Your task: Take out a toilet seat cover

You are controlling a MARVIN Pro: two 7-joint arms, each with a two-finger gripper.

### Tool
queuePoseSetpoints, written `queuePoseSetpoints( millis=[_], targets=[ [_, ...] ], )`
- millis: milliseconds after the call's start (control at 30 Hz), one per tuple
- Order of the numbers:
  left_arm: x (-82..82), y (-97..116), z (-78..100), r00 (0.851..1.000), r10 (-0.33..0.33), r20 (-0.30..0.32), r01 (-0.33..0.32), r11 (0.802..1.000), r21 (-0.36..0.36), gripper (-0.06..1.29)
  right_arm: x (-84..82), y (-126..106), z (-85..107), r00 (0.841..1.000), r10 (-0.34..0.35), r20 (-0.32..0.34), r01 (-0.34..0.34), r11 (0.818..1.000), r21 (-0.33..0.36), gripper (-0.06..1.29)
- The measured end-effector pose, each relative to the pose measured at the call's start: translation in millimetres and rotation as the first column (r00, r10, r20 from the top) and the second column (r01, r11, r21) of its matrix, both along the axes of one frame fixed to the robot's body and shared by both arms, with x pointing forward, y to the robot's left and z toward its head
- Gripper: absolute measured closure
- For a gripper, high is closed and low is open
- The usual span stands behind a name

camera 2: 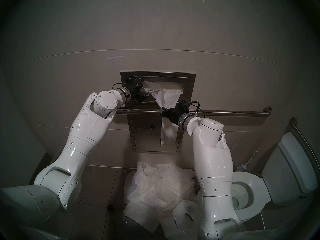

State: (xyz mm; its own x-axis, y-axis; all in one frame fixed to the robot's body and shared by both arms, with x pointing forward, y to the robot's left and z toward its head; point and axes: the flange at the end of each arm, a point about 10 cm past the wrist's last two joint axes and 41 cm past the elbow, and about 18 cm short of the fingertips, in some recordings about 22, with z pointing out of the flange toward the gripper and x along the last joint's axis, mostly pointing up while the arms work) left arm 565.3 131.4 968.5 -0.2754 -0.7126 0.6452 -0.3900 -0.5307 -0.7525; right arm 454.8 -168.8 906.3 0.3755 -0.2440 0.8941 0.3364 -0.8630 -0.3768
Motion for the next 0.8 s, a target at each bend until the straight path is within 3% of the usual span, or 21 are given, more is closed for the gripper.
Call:
queuePoseSetpoints(
  millis=[333, 800],
  targets=[
    [18.5, 9, -17.4, 0.998, -0.013, -0.055, 0.016, 0.998, 0.058, -0.02, 0.0, 0, 0.2, 1.000, 0.000, 0.000, 0.000, 1.000, 0.000, 0.25],
    [33.4, 13, -18.4, 0.997, -0.025, -0.071, 0.030, 0.997, 0.072, -0.01, 0.0, 0, 0.3, 1.000, 0.000, 0.001, 0.000, 1.000, 0.000, 0.25]
  ],
)
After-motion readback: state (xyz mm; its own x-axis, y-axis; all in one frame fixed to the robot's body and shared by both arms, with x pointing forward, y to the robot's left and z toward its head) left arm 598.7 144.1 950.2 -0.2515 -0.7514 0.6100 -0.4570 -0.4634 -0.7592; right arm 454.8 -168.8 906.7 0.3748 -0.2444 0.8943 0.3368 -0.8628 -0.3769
